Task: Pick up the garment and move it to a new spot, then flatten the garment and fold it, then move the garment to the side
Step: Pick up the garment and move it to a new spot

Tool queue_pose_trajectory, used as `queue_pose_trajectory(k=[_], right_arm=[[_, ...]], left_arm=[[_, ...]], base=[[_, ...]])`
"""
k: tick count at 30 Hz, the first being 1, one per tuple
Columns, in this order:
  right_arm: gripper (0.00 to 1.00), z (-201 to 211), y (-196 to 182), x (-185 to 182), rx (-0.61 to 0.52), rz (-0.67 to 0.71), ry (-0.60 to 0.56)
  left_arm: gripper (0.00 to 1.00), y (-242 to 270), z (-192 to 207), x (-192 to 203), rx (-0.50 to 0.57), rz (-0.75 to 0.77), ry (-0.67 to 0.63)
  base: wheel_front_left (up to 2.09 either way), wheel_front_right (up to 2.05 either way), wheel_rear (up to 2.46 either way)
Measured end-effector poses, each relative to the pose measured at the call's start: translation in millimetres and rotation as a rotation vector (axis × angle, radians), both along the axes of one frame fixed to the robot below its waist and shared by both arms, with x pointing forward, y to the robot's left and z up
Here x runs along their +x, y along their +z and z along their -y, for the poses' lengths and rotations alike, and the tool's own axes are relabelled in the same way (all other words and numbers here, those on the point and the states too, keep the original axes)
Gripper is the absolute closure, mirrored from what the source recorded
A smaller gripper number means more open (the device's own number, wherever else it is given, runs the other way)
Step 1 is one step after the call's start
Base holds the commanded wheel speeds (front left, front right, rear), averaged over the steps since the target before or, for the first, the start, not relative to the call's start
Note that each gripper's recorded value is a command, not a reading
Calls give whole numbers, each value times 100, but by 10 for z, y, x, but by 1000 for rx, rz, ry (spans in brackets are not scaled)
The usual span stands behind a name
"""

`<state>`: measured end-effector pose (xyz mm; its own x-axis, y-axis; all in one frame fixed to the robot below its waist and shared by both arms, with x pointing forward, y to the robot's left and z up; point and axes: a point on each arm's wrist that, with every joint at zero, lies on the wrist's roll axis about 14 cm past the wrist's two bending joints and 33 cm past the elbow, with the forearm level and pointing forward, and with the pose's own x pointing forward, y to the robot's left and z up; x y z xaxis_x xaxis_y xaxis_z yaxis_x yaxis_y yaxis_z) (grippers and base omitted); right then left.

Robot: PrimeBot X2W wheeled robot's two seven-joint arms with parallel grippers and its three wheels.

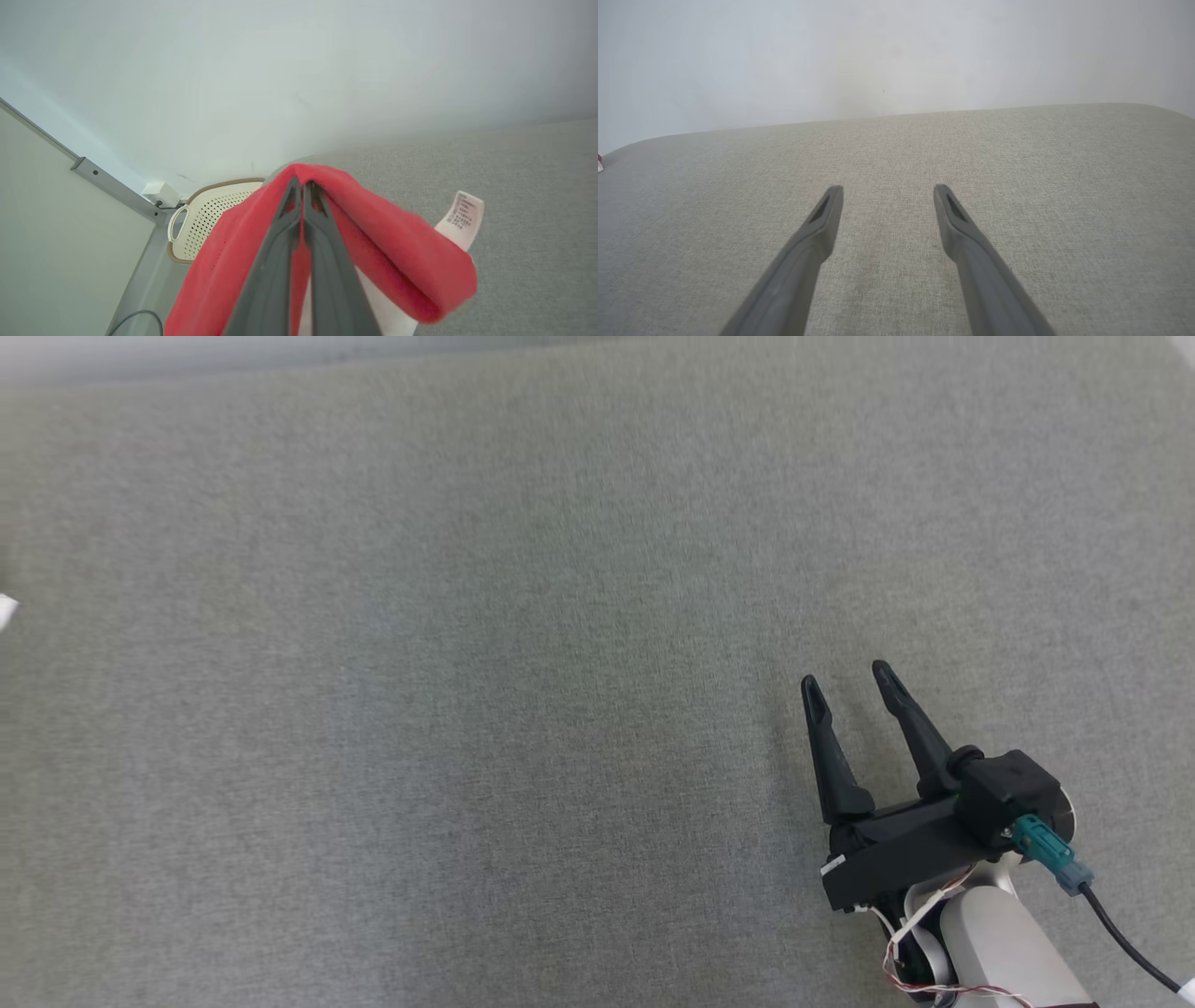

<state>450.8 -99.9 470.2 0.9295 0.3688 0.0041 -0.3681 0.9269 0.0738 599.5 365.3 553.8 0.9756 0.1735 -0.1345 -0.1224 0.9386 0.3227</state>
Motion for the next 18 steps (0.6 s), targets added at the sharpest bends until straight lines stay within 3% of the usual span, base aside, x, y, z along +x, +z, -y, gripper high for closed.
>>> queue_pose_trajectory(k=[12, 18], right_arm=[[0, -97, 291, -156, 43, 54, 8], [0, -107, 462, -247, 66, 90, 1]], left_arm=[[100, 1338, 617, -28, 87, 279, -200], [100, 1949, 1171, -185, 117, 401, -348]], base=[[0, 0, 0], [0, 0, 0]])
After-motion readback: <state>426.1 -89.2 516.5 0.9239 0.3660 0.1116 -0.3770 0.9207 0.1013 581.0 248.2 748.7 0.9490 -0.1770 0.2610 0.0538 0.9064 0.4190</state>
